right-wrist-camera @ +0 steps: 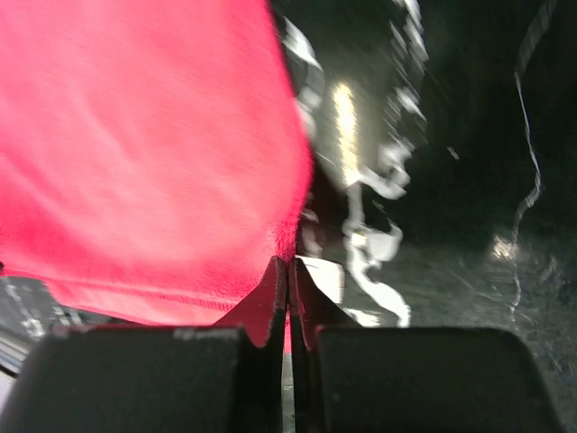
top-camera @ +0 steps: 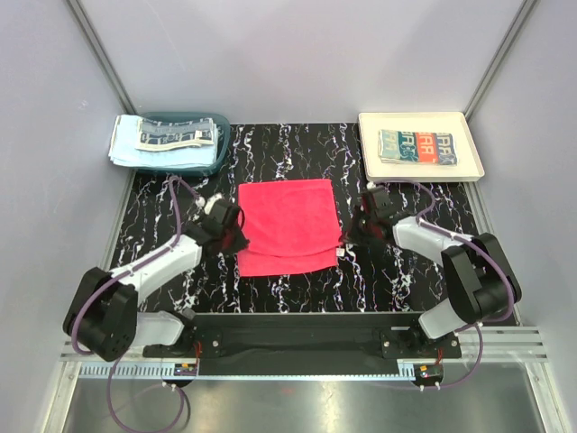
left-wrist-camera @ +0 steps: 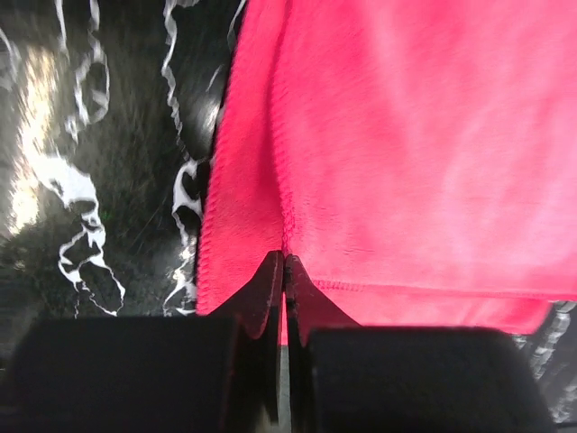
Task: Fold and stack the towels
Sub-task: Fold the towel
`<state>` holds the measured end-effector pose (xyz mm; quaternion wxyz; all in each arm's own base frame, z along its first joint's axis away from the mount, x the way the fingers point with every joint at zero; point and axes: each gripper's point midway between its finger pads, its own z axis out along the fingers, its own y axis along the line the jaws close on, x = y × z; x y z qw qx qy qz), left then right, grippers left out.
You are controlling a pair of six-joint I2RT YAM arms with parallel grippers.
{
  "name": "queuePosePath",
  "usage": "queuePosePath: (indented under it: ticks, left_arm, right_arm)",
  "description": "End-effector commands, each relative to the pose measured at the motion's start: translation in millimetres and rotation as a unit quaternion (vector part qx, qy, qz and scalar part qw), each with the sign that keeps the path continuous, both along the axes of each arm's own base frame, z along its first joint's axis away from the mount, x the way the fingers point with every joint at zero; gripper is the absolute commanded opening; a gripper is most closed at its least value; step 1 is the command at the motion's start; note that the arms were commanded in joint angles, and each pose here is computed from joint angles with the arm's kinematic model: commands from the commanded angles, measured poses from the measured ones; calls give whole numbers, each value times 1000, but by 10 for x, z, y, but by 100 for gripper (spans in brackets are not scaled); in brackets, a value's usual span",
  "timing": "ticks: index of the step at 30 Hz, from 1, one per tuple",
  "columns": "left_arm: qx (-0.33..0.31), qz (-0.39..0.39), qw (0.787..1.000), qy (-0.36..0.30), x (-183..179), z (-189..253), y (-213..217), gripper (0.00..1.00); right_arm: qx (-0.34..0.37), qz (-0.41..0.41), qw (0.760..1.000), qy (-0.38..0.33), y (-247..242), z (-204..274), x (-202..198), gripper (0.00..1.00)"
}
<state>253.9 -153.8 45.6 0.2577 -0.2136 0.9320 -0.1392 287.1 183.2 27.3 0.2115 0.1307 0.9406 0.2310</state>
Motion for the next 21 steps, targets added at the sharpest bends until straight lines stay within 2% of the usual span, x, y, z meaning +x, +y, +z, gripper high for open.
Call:
queuePosePath:
  ticks: [1,2,3,5,6,7,8,9,10,11,12,13,14,15,16,18,19,21]
  left_arm:
    - [-15,17,996,-83,426,633,47,0]
    - [-25,28,996,-87,529,710,120,0]
    - [-29,29,994,-99,624,823,153,0]
    - [-41,46,989,-132,933,1138,245,0]
    - [-37,43,988,-143,1044,1237,269,0]
    - [-45,45,982,-177,1249,1567,264,0]
    - [-43,47,984,-169,1404,1534,308,0]
    - [-36,38,983,-177,1530,1599,320,0]
    - [-35,37,981,-189,1677,1729,326,0]
    - [-34,37,979,-198,1926,1855,326,0]
    - [-30,32,977,-207,2063,1956,329,0]
    - [-28,32,977,-208,2177,2000,362,0]
    - [-31,30,974,-222,2413,2132,340,0]
    - [-26,27,974,-223,2513,2155,352,0]
    - [-19,28,978,-205,2644,1986,383,0]
    - [-18,28,973,-228,2848,2196,409,0]
    - [-18,29,972,-232,2911,2224,429,0]
    - [-24,28,972,-232,3056,2191,473,0]
  right_arm:
    - [-7,8,998,-65,93,601,369,0]
    - [-11,9,997,-73,105,694,454,0]
    - [-5,14,994,-106,180,991,668,0]
    - [-12,17,994,-106,212,1083,857,0]
    - [-3,21,989,-143,289,1405,1099,0]
    - [-13,24,992,-126,296,1303,1216,0]
    - [-8,27,991,-134,320,1384,1344,0]
    - [0,26,985,-171,367,1693,1583,0]
    - [-7,29,988,-153,393,1532,1717,0]
    - [-4,35,987,-158,420,1574,1832,0]
    - [8,27,981,-190,409,1868,2072,0]
    - [5,28,985,-171,433,1679,2200,0]
    - [9,30,984,-173,437,1695,2305,0]
    - [19,25,979,-204,427,1962,2494,0]
    - [14,27,983,-182,439,1753,2585,0]
    - [25,31,978,-203,459,1940,2752,0]
    - [24,30,980,-196,444,1823,2836,0]
    - [25,30,975,-218,443,1950,2951,0]
